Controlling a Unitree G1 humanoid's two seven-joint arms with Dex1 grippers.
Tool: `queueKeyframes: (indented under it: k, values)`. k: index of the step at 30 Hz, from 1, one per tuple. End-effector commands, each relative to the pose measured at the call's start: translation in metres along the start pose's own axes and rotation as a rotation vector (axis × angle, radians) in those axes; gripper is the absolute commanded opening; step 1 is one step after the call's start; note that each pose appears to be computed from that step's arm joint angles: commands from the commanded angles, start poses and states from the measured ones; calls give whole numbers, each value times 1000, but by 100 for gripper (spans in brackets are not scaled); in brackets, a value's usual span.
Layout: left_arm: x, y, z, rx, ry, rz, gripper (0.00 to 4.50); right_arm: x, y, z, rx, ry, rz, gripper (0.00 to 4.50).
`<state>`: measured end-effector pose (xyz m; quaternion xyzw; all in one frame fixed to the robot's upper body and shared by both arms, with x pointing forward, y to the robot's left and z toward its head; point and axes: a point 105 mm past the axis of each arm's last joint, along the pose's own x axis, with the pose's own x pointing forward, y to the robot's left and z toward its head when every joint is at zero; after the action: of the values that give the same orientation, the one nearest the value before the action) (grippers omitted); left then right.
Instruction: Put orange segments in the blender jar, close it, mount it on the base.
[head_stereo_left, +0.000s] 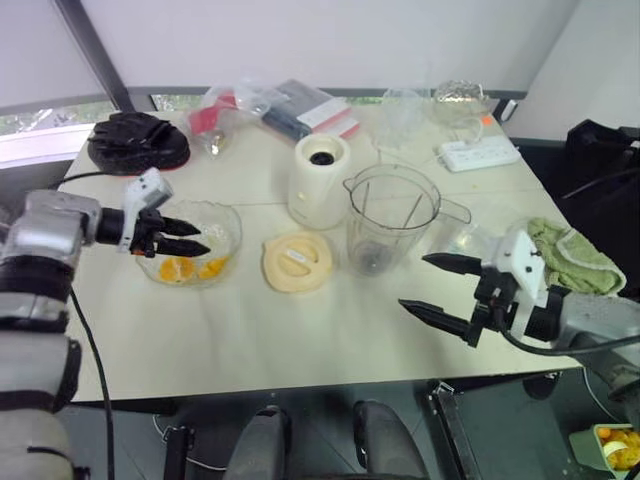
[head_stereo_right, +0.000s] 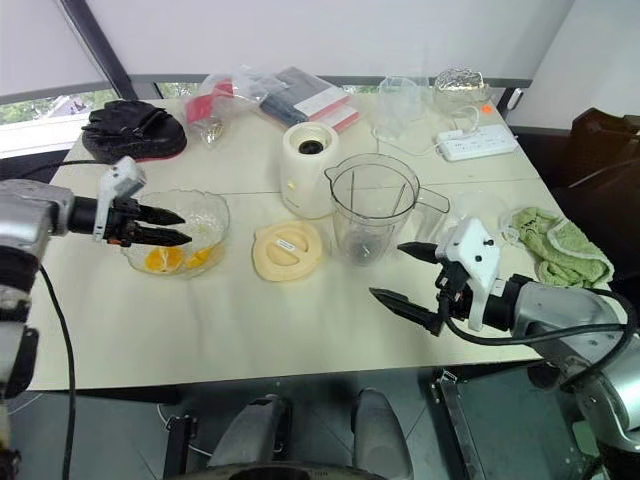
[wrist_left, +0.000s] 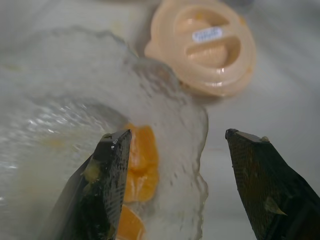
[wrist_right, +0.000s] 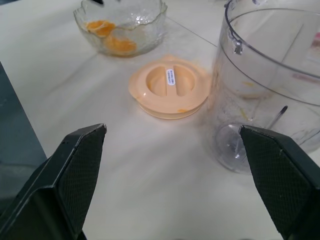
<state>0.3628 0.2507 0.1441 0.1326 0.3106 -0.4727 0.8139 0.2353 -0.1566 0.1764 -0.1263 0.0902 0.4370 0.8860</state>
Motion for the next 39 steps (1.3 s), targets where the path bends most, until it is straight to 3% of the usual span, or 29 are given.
queueKeyframes:
  k: [1,4,8,39]
  values:
    - [-2,7,-6,68,118,18,310,-1,5,10,-35,-27,0,444]
    - [5,6,-19,131,267,-25,310,1,6,7,-40,-1,20,444]
    - [9,8,-20,168,346,-35,310,4,10,6,-41,17,78,444]
    - [60,15,-43,151,394,87,310,1,-4,17,-108,33,56,444]
